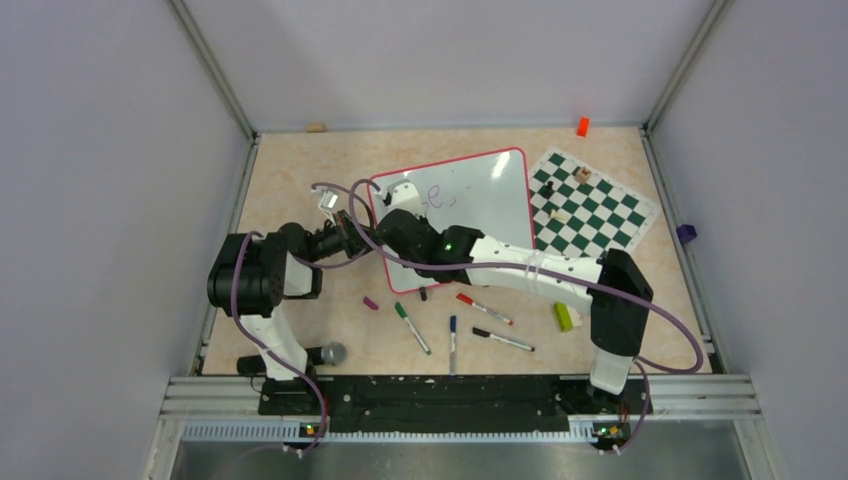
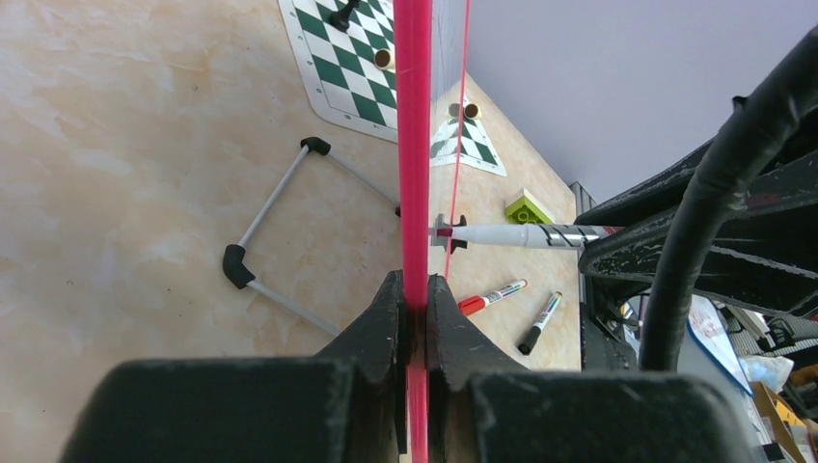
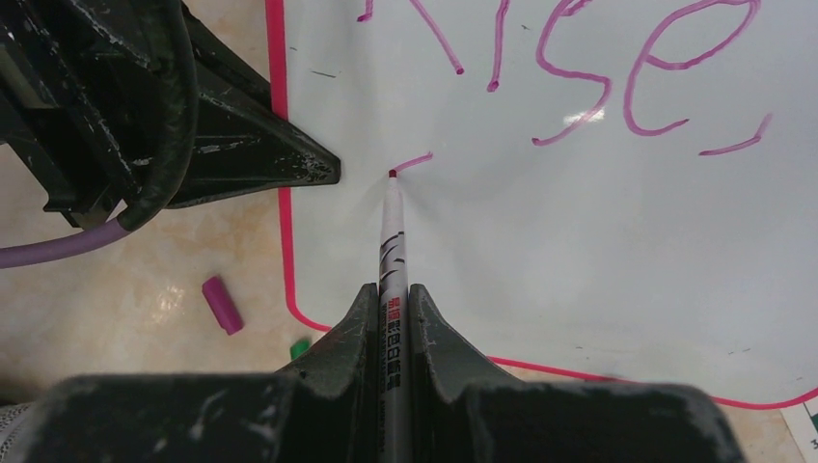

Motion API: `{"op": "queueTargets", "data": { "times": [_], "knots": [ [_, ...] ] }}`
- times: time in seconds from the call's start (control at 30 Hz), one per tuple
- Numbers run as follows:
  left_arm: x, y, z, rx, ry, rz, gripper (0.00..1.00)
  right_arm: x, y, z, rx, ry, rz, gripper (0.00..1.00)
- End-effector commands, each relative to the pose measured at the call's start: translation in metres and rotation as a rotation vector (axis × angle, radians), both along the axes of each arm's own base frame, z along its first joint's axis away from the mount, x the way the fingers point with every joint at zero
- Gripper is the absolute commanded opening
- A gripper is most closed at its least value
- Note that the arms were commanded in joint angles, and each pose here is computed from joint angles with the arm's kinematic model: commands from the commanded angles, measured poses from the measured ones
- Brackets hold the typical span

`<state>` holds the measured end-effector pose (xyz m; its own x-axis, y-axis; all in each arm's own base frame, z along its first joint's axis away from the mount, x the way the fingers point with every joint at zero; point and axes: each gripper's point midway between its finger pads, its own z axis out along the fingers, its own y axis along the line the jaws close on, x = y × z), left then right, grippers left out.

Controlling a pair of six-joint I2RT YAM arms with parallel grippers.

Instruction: Write a sentence on the whiteboard

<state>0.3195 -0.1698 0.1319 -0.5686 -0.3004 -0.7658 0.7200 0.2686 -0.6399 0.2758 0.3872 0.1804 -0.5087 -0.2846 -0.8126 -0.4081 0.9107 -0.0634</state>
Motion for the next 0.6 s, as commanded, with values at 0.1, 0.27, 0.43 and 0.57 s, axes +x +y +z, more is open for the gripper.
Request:
{"op": "queueTargets", "data": {
  "times": [0.1, 0.27, 0.43, 0.57],
  "knots": [
    [0.001, 0.001, 0.01, 0.02, -0.13, -0.015, 0.0, -0.003, -0.006, -0.003, 0.002, 0.029, 0.016, 0.0],
    [0.001, 0.001, 0.01, 0.019, -0.13, -0.014, 0.0, 0.003, -0.02, 0.004, -0.041, -0.004, -0.041, 0.0],
    [0.001, 0.002, 0.01, 0.02, -0.131, -0.013, 0.0, 0.008, -0.02, 0.015, -0.037, -0.033, -0.061, 0.0],
    [0.0, 0.001, 0.01, 0.02, -0.132, -0.015, 0.0, 0.012, -0.02, 0.022, -0.037, -0.049, -0.071, 0.0]
  ]
}}
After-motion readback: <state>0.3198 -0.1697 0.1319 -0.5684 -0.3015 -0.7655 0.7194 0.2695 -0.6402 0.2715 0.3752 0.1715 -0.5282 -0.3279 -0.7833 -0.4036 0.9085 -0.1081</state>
